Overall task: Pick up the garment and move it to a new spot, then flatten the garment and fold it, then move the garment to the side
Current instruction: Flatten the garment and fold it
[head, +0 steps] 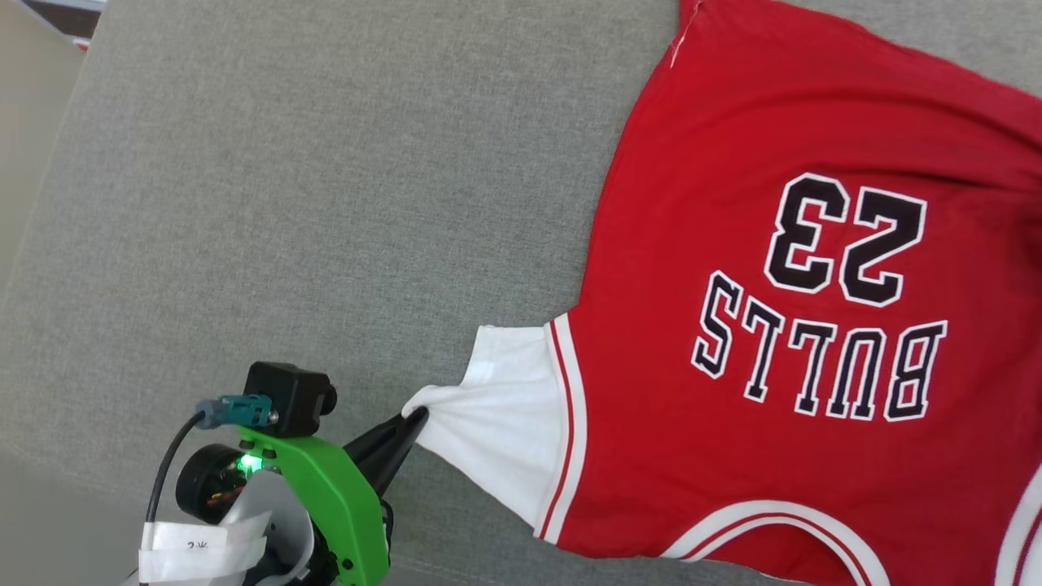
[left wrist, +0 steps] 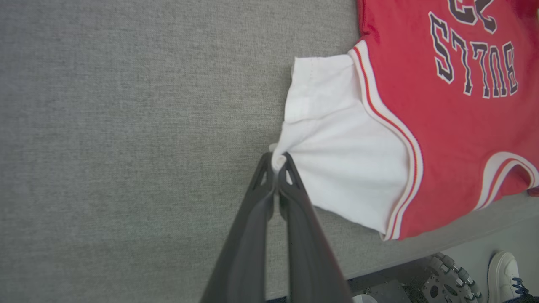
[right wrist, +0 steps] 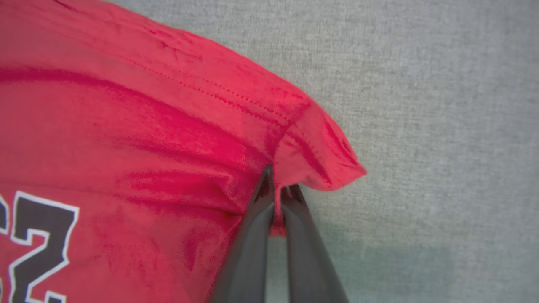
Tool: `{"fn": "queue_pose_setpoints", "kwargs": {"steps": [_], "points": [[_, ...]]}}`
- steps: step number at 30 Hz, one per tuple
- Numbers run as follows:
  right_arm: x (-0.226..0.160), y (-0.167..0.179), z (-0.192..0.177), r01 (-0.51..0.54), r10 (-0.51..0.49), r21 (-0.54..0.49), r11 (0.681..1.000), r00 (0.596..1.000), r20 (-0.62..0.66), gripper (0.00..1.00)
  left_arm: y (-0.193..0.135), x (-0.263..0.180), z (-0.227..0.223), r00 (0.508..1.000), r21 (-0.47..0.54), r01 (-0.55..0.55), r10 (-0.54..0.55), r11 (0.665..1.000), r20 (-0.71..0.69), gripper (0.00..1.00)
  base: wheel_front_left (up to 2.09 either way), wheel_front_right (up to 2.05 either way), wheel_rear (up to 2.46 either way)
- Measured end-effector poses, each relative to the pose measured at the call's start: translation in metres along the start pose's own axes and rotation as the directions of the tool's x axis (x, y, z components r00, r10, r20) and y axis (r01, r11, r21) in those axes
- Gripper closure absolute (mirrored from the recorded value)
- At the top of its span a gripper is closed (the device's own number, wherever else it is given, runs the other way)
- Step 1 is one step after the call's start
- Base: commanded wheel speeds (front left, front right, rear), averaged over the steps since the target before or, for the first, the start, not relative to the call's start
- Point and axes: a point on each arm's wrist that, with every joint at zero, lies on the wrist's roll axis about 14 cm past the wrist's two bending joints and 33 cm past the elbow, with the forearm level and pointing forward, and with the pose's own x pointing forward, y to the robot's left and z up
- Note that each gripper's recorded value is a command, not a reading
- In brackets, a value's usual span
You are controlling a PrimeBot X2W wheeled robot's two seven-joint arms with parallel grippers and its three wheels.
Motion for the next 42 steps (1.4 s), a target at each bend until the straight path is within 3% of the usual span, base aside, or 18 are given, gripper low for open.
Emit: {"fn": "queue_pose_setpoints", "kwargs": {"steps": [6, 15, 17, 18, 22, 29, 39, 40, 41, 42], "points": [[-0.034, -0.009, -0.040, -0.015, 0.014, 0.052, 0.999, 1.000, 0.011, 1.00, -0.009, -0.005, 0.007, 0.999, 0.026, 0.020, -0.021, 0.999, 0.038, 1.00, 0.00, 0.00, 0.00], [-0.096, -0.041, -0.111, 0.057, -0.058, 0.066, 0.996, 0.998, 0.016, 1.00, -0.027, -0.017, 0.016, 0.991, 0.009, 0.055, -0.056, 0.998, 0.124, 1.00, 0.00, 0.00, 0.00], [-0.108, -0.047, -0.123, 0.063, -0.067, 0.103, 0.993, 0.997, 0.035, 1.00, -0.031, -0.020, 0.017, 0.988, 0.016, 0.064, -0.066, 0.998, 0.141, 1.00, 0.00, 0.00, 0.00], [-0.133, -0.047, -0.147, 0.054, -0.066, 0.161, 0.986, 0.995, 0.075, 1.00, -0.045, -0.026, 0.020, 0.981, 0.031, 0.097, -0.101, 0.995, 0.169, 1.00, 0.00, 0.00, 0.00], [-0.158, -0.051, -0.170, 0.060, -0.086, 0.206, 0.977, 0.989, 0.120, 1.00, -0.055, -0.031, 0.023, 0.972, 0.049, 0.113, -0.120, 0.992, 0.200, 1.00, 0.00, 0.00, 0.00], [-0.184, -0.047, -0.206, 0.054, -0.107, 0.296, 0.954, 0.980, 0.165, 1.00, -0.074, -0.031, 0.021, 0.961, 0.050, 0.150, -0.157, 0.987, 0.227, 1.00, 0.00, 0.00, 0.00], [-0.180, -0.033, -0.225, 0.032, -0.085, 0.352, 0.936, 0.987, 0.136, 1.00, -0.080, -0.027, 0.016, 0.960, 0.044, 0.168, -0.173, 0.985, 0.218, 1.00, 0.00, 0.00, 0.00], [-0.180, -0.032, -0.225, 0.031, -0.084, 0.351, 0.936, 0.987, 0.138, 0.84, -0.079, -0.027, 0.017, 0.960, 0.044, 0.167, -0.173, 0.985, 0.218, 1.00, 0.00, 0.00, 0.00], [-0.180, -0.032, -0.222, 0.029, -0.084, 0.347, 0.938, 0.986, 0.145, 0.05, -0.079, -0.027, 0.017, 0.961, 0.044, 0.165, -0.171, 0.985, 0.219, 1.00, 0.00, 0.00, 0.00], [-0.182, -0.032, -0.219, 0.028, -0.085, 0.341, 0.940, 0.985, 0.153, 0.00, -0.078, -0.028, 0.017, 0.961, 0.044, 0.163, -0.169, 0.986, 0.220, 1.00, 0.00, 0.00, 0.00]]}}
